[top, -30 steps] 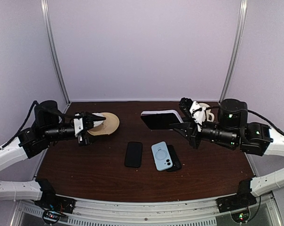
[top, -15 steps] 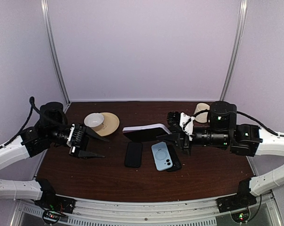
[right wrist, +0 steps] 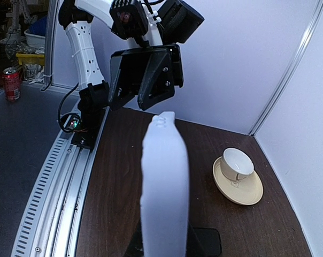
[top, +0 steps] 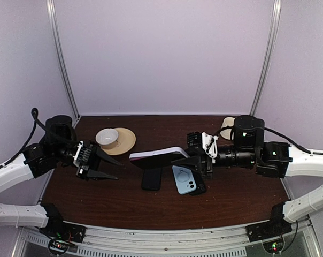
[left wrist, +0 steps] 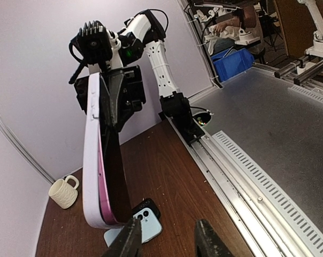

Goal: Take the phone out of the phone case
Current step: Pass from the right arm to the left

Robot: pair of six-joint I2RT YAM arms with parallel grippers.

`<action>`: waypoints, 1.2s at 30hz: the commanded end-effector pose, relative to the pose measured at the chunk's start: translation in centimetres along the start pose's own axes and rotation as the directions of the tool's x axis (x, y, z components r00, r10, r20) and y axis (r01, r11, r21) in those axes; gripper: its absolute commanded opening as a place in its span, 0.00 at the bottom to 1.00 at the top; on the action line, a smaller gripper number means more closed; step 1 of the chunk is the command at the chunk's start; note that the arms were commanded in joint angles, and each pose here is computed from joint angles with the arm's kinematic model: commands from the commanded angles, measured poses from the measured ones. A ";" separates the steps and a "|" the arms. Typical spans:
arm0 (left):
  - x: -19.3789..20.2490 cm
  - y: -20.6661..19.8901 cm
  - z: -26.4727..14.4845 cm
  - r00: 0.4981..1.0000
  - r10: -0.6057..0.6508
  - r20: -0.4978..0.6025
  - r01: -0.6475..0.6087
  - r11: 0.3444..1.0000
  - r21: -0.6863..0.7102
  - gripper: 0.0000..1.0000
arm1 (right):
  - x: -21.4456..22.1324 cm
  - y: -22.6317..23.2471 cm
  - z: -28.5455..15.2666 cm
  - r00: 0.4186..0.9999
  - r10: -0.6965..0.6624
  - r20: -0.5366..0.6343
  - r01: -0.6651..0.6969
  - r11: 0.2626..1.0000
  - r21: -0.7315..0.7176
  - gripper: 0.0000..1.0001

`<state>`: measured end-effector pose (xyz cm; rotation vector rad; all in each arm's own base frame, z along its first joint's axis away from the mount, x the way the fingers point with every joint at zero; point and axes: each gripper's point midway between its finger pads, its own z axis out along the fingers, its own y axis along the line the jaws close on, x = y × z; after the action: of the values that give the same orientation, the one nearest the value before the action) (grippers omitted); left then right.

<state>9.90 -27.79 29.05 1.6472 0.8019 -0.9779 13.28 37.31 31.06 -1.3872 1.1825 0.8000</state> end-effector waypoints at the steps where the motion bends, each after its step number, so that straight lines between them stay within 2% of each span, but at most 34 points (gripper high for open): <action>1: -1.1 0.4 0.1 0.999 0.021 0.027 -0.022 1.000 0.008 0.38 | -4.8 0.0 -0.7 0.984 -0.058 0.166 0.063 0.998 -0.023 0.00; 16: -1.0 0.2 0.5 0.999 0.001 0.035 -0.002 1.000 0.026 0.43 | -5.2 0.7 0.4 0.980 -0.044 0.195 0.062 0.994 -0.090 0.00; 29: -0.9 0.5 0.3 1.000 0.021 0.017 -0.021 1.000 -0.006 0.43 | -4.8 -1.8 0.8 0.986 -0.053 0.157 0.046 0.998 0.049 0.00; 36: -0.8 0.7 0.4 1.000 0.024 0.012 -0.023 1.000 -0.016 0.43 | -4.6 -2.2 1.1 0.989 -0.043 0.144 0.034 0.997 0.069 0.00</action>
<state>10.29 -28.07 28.42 1.6479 0.8507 -0.9828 13.10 38.63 30.59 -1.4127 1.1584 0.8472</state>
